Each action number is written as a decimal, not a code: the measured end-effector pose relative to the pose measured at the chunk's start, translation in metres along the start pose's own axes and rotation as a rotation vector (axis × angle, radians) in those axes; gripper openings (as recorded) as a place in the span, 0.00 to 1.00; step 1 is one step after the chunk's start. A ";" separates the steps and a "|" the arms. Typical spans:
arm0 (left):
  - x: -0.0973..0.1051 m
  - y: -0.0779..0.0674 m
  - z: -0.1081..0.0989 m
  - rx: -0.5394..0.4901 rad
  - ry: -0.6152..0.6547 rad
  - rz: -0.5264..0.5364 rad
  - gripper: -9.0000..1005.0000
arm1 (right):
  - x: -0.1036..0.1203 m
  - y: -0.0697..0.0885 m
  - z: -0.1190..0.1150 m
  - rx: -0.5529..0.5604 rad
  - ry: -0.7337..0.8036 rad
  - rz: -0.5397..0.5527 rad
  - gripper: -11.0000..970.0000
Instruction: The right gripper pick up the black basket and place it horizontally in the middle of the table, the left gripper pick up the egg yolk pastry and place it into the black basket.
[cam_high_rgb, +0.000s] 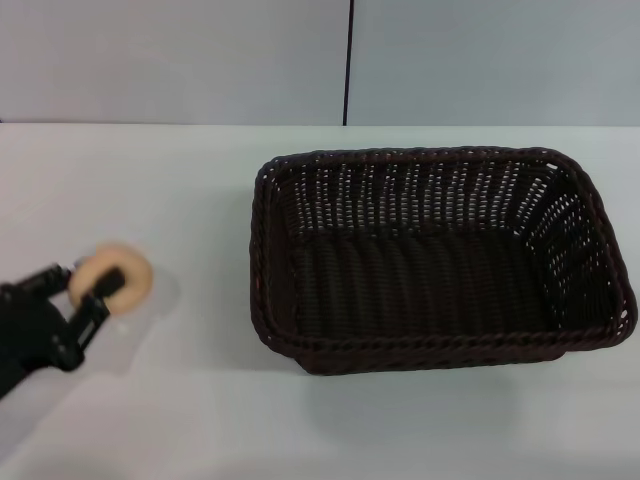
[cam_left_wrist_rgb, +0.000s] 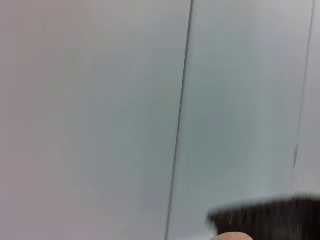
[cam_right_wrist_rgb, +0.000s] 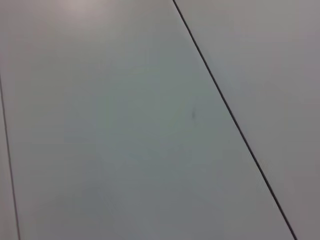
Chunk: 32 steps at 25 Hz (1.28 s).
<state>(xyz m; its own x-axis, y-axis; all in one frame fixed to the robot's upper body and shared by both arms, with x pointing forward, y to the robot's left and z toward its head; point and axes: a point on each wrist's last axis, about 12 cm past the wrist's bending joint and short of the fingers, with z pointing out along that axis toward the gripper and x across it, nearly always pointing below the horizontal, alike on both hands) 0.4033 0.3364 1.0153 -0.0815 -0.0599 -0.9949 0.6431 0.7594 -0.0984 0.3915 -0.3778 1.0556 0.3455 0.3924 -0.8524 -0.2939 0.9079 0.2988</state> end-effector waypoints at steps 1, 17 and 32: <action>-0.004 0.000 0.002 0.011 -0.025 0.005 0.27 | 0.001 0.000 0.000 0.003 0.001 -0.005 0.72; -0.021 -0.071 0.148 0.374 -0.194 -0.027 0.19 | 0.003 -0.003 -0.008 0.066 0.014 -0.042 0.72; -0.012 -0.031 0.099 0.069 -0.222 0.007 0.61 | 0.005 -0.004 -0.017 0.129 0.012 -0.072 0.72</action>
<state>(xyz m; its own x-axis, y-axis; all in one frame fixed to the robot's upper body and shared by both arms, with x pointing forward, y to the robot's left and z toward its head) 0.4592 0.2491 1.0278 0.0874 -0.2015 -0.9756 0.6944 0.7145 -0.0854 0.3795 -0.3823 1.0432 0.3509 0.3242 -0.8785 -0.1513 0.9454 0.2885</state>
